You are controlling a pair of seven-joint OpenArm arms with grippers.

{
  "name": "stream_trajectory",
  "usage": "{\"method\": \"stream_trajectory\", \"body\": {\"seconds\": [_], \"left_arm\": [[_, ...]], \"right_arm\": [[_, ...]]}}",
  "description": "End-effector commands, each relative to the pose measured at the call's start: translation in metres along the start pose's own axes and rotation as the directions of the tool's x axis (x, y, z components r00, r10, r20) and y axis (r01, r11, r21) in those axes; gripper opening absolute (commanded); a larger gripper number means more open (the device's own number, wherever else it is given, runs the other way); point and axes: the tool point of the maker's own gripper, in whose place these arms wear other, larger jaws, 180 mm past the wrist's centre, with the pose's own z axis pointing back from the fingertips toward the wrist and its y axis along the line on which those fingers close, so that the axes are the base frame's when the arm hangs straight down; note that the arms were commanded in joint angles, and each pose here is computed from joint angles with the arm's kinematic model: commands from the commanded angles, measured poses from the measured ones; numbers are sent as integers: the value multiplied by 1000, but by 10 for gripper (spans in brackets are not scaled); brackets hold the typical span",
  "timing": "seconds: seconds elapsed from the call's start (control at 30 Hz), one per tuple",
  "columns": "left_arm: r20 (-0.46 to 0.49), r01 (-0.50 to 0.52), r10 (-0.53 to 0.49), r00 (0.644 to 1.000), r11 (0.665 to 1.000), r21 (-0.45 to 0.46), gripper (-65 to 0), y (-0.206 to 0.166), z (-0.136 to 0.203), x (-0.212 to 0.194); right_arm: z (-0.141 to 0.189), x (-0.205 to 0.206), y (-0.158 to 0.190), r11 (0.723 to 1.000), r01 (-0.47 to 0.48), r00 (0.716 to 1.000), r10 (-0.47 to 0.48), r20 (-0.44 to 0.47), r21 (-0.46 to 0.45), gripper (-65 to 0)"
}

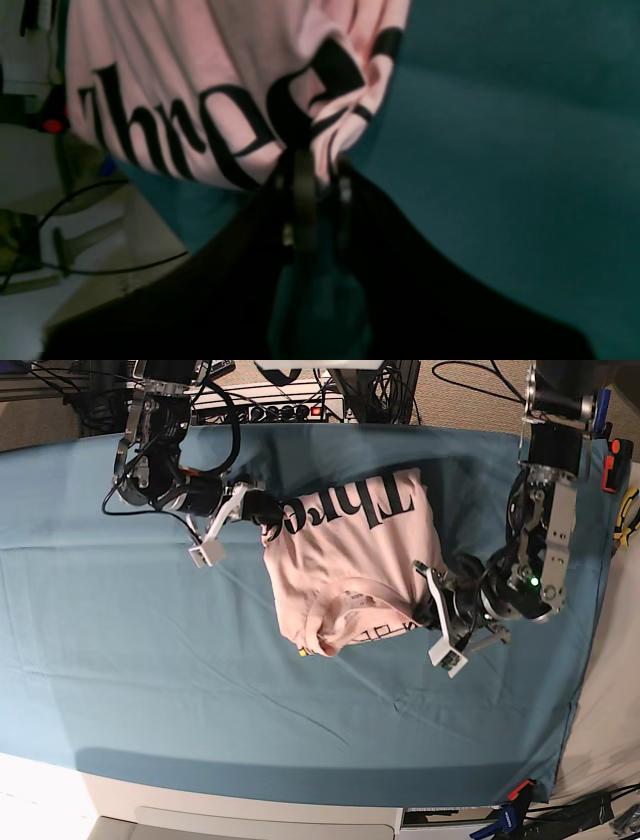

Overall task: Fold the T-shirt properly
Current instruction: 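Drag the folded shirt with both grippers to square it on the cloth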

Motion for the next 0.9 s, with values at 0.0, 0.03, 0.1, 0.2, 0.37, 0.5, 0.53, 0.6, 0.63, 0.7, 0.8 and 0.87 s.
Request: {"method": "stream_trajectory", "body": {"seconds": [0.0, 0.03, 0.1, 0.2, 0.37, 0.5, 0.53, 0.6, 0.63, 0.7, 0.8, 0.87], "left_arm": [[60, 12, -14, 998, 1000, 21, -650, 9, 7, 22], [61, 11, -12, 998, 1000, 22, -650, 10, 6, 24], [65, 9, -10, 998, 1000, 24, -650, 12, 5, 28], [66, 8, -9, 998, 1000, 26, -650, 15, 5, 30], [64, 2, -4, 998, 1000, 23, -650, 15, 4, 28], [62, 1, -2, 998, 1000, 24, -650, 15, 4, 28], [65, 1, -2, 998, 1000, 24, -650, 15, 4, 28], [69, 1, -2, 998, 1000, 24, -650, 15, 4, 29], [70, 1, -3, 998, 1000, 24, -650, 15, 4, 29], [69, 3, -5, 998, 1000, 28, -650, 16, 4, 30], [69, 8, -10, 998, 999, 39, -650, 19, 4, 31], [65, 16, -20, 998, 998, 61, -650, 23, 5, 31]], "right_arm": [[1, 0, 4, 1000, -9, 1000, 9, 0, 10, -650], [0, -2, 6, 1000, -1, 1000, 1, 1, 19, -650], [-2, -4, 11, 999, 12, 1000, -12, 8, 39, -650], [-5, -6, 19, 997, 27, 999, -28, 17, 66, -650], [-13, -7, 30, 994, 46, 998, -49, 27, 98, -650], [-20, -9, 41, 991, 39, 999, -41, 16, 127, -650], [-22, -11, 45, 990, 36, 999, -37, 10, 136, -650], [-25, -13, 50, 989, 19, 1000, -19, -3, 149, -650], [-27, -14, 53, 988, 11, 1000, -10, -8, 156, -650], [-29, -15, 57, 986, 1, 1000, 1, -16, 167, -650], [-30, -16, 58, 986, -3, 1000, 7, -22, 167, -650], [-30, -17, 56, 988, -6, 999, 11, -30, 154, -650]]}}
